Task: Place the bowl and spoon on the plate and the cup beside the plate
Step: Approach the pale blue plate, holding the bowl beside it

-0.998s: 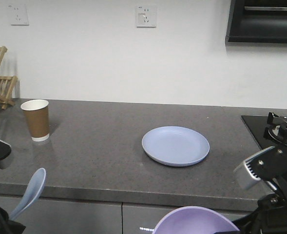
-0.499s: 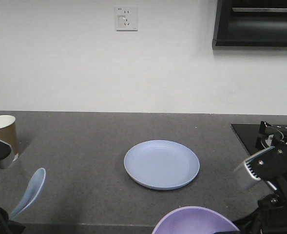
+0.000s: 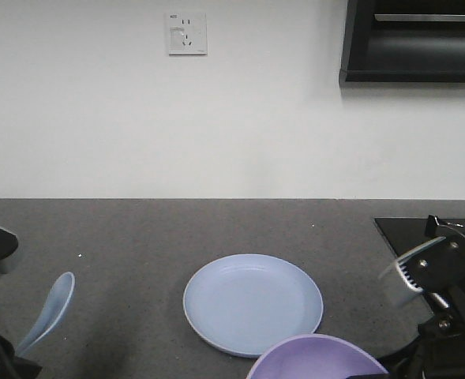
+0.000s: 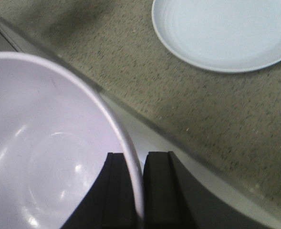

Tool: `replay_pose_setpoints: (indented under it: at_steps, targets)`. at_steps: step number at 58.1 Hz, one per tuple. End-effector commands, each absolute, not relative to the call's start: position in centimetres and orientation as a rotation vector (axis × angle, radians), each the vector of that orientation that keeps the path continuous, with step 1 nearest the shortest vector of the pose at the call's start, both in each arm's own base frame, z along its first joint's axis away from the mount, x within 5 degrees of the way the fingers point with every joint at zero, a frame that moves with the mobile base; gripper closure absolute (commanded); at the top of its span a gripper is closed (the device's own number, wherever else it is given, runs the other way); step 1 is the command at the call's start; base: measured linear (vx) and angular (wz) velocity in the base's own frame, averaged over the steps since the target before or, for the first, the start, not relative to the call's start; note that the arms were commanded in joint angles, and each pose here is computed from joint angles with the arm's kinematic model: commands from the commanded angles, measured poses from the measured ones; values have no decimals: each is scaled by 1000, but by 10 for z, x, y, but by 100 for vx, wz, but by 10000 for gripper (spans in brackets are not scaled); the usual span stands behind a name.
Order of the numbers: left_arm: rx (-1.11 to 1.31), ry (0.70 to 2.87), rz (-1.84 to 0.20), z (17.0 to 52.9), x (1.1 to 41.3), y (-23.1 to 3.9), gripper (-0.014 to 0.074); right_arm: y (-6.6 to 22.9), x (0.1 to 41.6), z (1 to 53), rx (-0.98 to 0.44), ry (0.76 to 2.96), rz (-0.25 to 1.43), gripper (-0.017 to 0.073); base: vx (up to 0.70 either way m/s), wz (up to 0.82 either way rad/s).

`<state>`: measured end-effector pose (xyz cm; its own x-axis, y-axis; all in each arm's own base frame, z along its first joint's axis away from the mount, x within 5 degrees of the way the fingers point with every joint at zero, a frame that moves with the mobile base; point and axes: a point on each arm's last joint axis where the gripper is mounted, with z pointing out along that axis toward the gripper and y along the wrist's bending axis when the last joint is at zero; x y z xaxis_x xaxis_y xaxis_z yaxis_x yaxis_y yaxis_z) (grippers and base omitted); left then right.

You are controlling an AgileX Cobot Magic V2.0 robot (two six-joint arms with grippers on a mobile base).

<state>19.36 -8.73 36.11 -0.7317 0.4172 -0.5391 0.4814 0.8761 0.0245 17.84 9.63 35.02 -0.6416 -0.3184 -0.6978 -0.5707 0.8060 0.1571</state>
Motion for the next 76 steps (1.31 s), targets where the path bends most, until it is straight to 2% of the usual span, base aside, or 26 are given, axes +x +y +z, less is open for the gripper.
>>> replay_pose_setpoints:
  at_steps: [1, 39, 76]
  targets:
    - [628, 2402, -186, 376, 192, -88, 447, 96, 178, 367, -614, 2209, 500, 443, 20, -1]
    - [628, 2402, -186, 376, 192, -88, 447, 96, 178, 367, -614, 2209, 500, 443, 16, 1]
    - [628, 2402, -186, 376, 192, -88, 447, 96, 178, 367, -614, 2209, 500, 443, 3, 0]
